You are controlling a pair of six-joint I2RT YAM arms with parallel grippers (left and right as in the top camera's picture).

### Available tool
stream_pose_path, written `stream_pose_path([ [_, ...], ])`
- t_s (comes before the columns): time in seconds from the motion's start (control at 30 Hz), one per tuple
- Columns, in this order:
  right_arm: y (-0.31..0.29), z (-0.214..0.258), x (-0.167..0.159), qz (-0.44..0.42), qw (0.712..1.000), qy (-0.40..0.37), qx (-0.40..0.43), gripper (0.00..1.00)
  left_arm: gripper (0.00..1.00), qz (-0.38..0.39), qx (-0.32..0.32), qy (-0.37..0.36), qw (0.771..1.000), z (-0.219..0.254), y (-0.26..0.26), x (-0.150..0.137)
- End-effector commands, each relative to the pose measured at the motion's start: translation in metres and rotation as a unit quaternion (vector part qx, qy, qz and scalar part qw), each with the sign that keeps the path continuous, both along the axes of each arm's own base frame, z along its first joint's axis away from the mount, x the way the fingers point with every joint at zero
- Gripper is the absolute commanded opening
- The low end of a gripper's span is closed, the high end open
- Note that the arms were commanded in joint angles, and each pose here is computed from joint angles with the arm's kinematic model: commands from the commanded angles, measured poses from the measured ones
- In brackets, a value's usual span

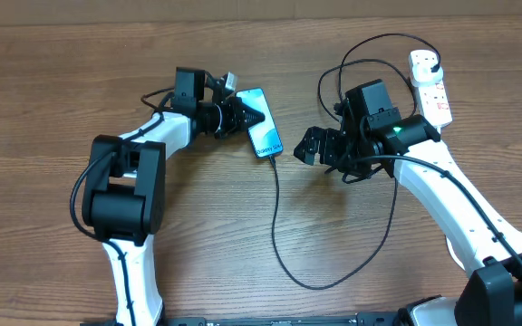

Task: Plug charger to phone and switch on socket
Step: 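Lower the phone with the left gripper onto the table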

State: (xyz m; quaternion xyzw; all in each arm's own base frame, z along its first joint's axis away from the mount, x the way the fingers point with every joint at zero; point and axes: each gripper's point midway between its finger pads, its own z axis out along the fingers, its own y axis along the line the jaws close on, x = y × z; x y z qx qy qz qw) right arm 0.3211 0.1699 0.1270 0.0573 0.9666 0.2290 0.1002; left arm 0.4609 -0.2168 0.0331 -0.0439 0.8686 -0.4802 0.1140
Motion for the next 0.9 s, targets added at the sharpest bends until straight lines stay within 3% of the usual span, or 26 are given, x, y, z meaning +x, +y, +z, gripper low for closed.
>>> stream_pose_path([
  [0.0, -0.001, 0.009, 0.005, -0.003, 1.0, -0.014, 0.0, 1.0, 0.04, 0.007, -0.026, 0.038, 0.999, 0.003, -0.008, -0.003],
  [0.37, -0.001, 0.008, 0.004, -0.003, 1.0, -0.013, -0.001, 1.0, 0.09, 0.014, -0.021, 0.05, 0.998, -0.001, -0.006, -0.004],
  [0.7, -0.002, 0.007, 0.002, -0.002, 1.0, -0.008, -0.003, 1.0, 0.15, 0.048, 0.03, 0.077, 0.995, -0.021, 0.007, -0.006],
  [0.87, -0.002, 0.007, 0.002, -0.002, 1.0, -0.007, -0.003, 1.0, 0.23, 0.052, 0.038, 0.076, 0.995, -0.023, 0.009, -0.005],
])
